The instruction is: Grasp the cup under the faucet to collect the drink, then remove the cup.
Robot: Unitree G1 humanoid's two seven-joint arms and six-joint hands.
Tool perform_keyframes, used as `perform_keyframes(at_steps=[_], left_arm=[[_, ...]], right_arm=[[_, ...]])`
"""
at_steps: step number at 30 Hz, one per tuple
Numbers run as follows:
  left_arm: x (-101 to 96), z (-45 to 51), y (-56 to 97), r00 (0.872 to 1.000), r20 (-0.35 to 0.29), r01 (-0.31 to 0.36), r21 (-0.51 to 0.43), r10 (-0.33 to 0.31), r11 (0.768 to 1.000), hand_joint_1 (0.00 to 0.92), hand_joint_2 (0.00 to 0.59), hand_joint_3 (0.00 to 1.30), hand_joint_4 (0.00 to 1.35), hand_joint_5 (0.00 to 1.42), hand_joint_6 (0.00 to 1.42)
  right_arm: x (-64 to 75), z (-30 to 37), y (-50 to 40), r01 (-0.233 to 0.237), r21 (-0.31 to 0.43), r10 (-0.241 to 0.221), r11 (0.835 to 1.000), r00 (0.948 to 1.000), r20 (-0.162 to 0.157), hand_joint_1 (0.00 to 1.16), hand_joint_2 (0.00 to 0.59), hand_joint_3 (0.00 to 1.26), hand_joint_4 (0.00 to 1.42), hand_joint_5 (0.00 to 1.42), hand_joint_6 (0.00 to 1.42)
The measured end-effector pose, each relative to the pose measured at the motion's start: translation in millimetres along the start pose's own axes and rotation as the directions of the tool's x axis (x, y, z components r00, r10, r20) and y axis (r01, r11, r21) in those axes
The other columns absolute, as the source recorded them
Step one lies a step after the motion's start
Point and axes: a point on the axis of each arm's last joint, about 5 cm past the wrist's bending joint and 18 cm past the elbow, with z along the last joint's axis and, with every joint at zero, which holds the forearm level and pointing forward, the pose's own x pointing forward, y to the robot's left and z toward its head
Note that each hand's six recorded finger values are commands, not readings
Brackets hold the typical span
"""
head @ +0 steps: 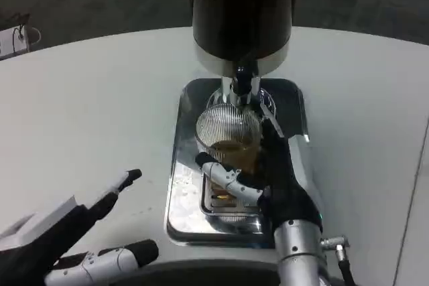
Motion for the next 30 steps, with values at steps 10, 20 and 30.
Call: perform_keyframes(at_steps=[10,20,30], left_arm=[[-4.6,-0.6,-2.2,1.000,0.001,0.016,-0.029,-0.016,0.999,0.000,0.030,0.00,0.00,0.00,0.08],[-8.2,-1.5,-2.6,1.000,-0.009,0.030,-0.033,-0.030,0.999,0.000,0.030,0.00,0.00,0.00,0.09],[-8.2,-1.1,0.7,0.999,-0.007,0.043,-0.018,-0.043,0.999,0.000,0.030,0.00,0.00,0.00,0.09]], right_arm=[[-2.5,-4.6,5.2,0.121,0.043,-0.120,0.992,0.9925,-0.021,0.89,0.242,0.40,0.51,0.61,0.64],[-7.6,-4.6,10.0,0.130,0.119,-0.127,0.984,0.9912,-0.039,0.90,0.250,0.50,0.61,0.74,0.82],[-15.7,-5.4,10.2,0.142,0.155,-0.136,0.978,0.9895,-0.047,0.89,0.264,0.74,0.90,1.03,1.16]])
